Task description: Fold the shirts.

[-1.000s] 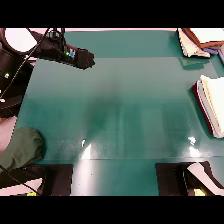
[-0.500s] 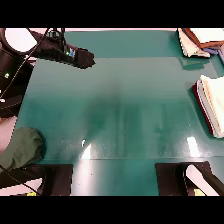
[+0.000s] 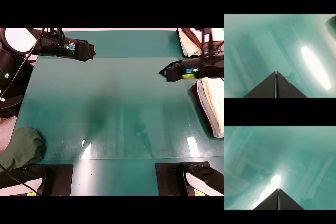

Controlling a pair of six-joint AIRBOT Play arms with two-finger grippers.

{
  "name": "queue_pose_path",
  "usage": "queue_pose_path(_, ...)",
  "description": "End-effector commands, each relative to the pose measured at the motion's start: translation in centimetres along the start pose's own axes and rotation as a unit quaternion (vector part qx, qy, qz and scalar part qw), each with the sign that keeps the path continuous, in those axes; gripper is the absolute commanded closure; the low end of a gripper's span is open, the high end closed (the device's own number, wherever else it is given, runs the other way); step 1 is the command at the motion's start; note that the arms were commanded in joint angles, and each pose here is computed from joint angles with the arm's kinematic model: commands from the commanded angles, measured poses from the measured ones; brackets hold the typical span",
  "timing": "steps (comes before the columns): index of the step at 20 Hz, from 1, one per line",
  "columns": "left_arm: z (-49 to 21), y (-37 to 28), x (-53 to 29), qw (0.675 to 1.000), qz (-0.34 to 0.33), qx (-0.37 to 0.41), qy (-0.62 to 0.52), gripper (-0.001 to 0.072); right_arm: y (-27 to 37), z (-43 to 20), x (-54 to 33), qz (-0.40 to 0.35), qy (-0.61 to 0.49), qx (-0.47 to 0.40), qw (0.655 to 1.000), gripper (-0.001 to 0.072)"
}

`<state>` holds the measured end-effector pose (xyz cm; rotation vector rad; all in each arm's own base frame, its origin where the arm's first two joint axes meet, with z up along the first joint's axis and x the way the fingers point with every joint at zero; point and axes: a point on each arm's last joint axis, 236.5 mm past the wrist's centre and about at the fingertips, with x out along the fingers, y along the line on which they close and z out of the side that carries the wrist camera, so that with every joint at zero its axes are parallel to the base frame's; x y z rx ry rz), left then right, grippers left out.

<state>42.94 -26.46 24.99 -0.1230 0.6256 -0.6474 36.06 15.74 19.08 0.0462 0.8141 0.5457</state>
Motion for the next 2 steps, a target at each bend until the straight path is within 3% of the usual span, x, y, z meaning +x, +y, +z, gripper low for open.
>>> queue_pose_path(1, 1.52, 0.05, -0.09, 0.999, 0.002, 0.0, -0.032, 0.0685, 2.97, -1.11, 1.77, 0.022, 0.027, -0.037, 0.999, 0.0694)
queue_pose_path(2, 1.74, 0.06, -0.1, 0.999, 0.002, 0.0, -0.037, 0.0685, 3.19, -1.1, 1.78, 0.026, 0.027, -0.036, 0.999, 0.0695)
